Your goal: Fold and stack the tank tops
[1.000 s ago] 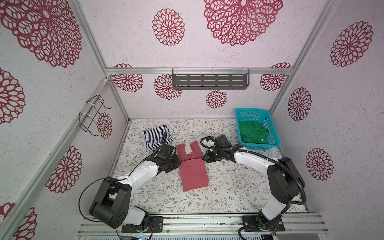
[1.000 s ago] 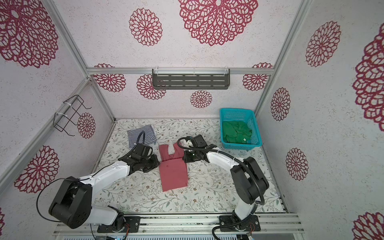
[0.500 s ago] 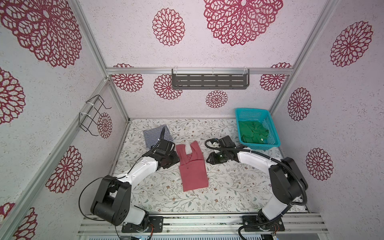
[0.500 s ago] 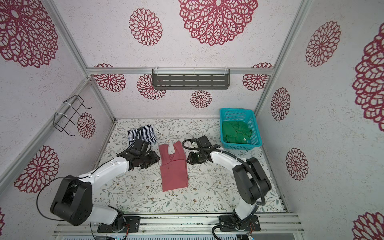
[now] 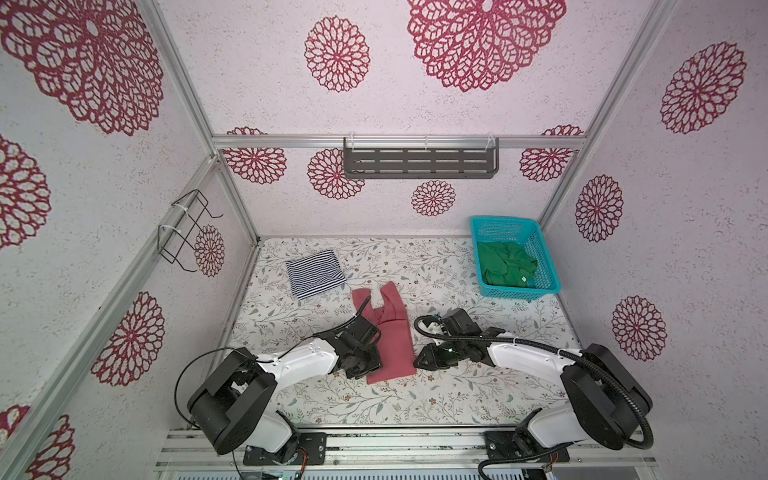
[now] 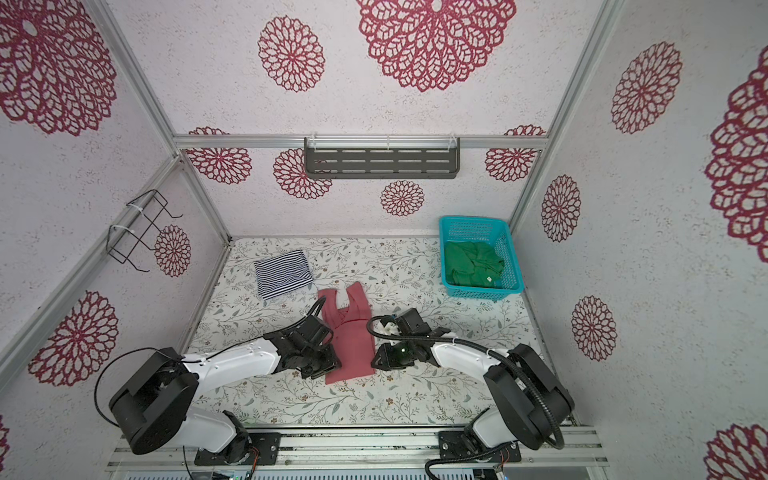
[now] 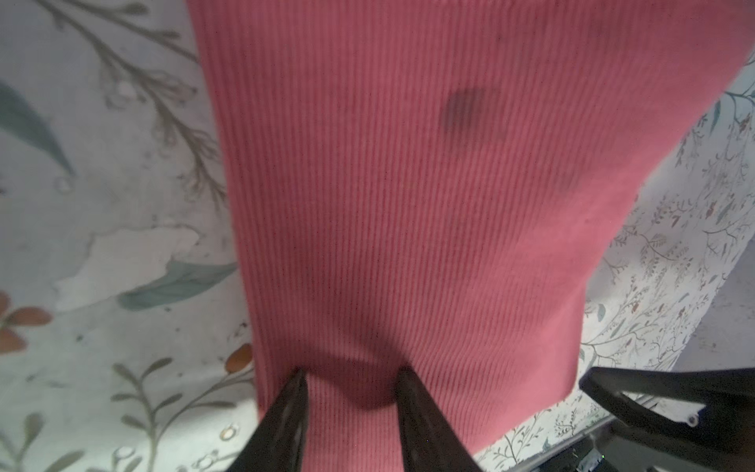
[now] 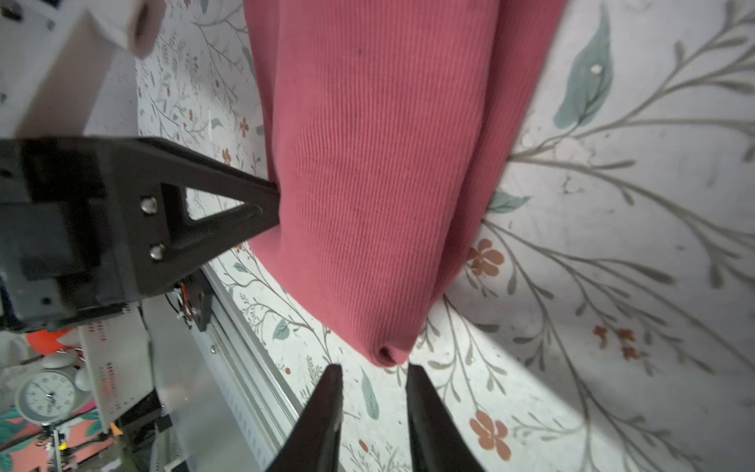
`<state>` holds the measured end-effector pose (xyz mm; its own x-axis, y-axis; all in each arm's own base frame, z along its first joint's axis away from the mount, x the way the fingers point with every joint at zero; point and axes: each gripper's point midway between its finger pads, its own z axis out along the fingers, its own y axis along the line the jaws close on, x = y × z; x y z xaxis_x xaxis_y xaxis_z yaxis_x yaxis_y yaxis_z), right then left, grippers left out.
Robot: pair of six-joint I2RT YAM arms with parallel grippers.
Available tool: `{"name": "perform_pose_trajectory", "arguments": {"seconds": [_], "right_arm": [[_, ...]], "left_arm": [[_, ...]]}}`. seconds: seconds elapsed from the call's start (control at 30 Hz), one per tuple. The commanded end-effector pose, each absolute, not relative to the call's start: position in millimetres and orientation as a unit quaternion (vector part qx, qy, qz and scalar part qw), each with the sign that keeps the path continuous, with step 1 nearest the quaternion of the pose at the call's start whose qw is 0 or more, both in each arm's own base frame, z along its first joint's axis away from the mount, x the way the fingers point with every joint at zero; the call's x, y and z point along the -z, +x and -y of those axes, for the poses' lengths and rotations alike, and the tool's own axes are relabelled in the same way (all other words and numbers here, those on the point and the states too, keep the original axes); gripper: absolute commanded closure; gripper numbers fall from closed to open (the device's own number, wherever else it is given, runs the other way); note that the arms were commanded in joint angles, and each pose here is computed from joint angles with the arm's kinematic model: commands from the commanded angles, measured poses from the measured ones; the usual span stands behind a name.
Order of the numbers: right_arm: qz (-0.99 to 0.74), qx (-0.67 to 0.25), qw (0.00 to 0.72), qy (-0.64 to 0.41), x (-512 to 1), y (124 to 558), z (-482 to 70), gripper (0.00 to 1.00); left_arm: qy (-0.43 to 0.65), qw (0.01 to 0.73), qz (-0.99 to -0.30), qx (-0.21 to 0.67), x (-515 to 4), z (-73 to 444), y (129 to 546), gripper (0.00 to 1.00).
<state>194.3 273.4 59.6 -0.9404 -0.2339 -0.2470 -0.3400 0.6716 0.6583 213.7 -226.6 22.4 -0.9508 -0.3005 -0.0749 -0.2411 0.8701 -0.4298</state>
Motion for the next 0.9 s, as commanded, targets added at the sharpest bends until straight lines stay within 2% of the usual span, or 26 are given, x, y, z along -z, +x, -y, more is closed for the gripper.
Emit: {"name": "perform_pose_trajectory", "arguments": {"seconds": [0.0, 0.3, 0.43, 0.57, 0.8, 0.83, 0.87], "right_arm": [[-0.901, -0.396, 0.083, -0.157, -61.5, 201.0, -284.7, 0.66], [-0.899, -0.402, 0.074, -0.158, -49.9, 197.5, -290.6, 0.68], [-0.901, -0.398, 0.070, -0.156, -49.4, 192.5, -286.0, 0.87], [-0.910, -0.377, 0.061, -0.163, -44.8, 184.1, -273.0, 1.00], [-0.942, -0.281, 0.041, -0.176, -27.1, 183.8, -230.7, 1.00], [-0.942, -0.281, 0.040, -0.179, -29.3, 184.6, -231.4, 0.97], [-0.940, -0.286, 0.040, -0.179, -33.0, 185.1, -233.5, 0.89]], "left_arm": [[-0.149, 0.075, -0.962, 0.215, -20.7, 230.0, 218.0, 0.61], [-0.148, 0.065, -0.967, 0.197, -9.2, 224.0, 213.6, 0.64], [-0.150, 0.061, -0.968, 0.190, -4.5, 218.8, 210.9, 0.65], [-0.153, 0.061, -0.969, 0.182, -1.7, 211.1, 208.8, 0.66], [-0.159, 0.060, -0.973, 0.159, 5.0, 193.3, 205.6, 0.70], [-0.156, 0.062, -0.973, 0.161, 2.6, 194.5, 207.2, 0.70], [-0.153, 0.067, -0.973, 0.162, -1.4, 195.9, 210.3, 0.70]]}}
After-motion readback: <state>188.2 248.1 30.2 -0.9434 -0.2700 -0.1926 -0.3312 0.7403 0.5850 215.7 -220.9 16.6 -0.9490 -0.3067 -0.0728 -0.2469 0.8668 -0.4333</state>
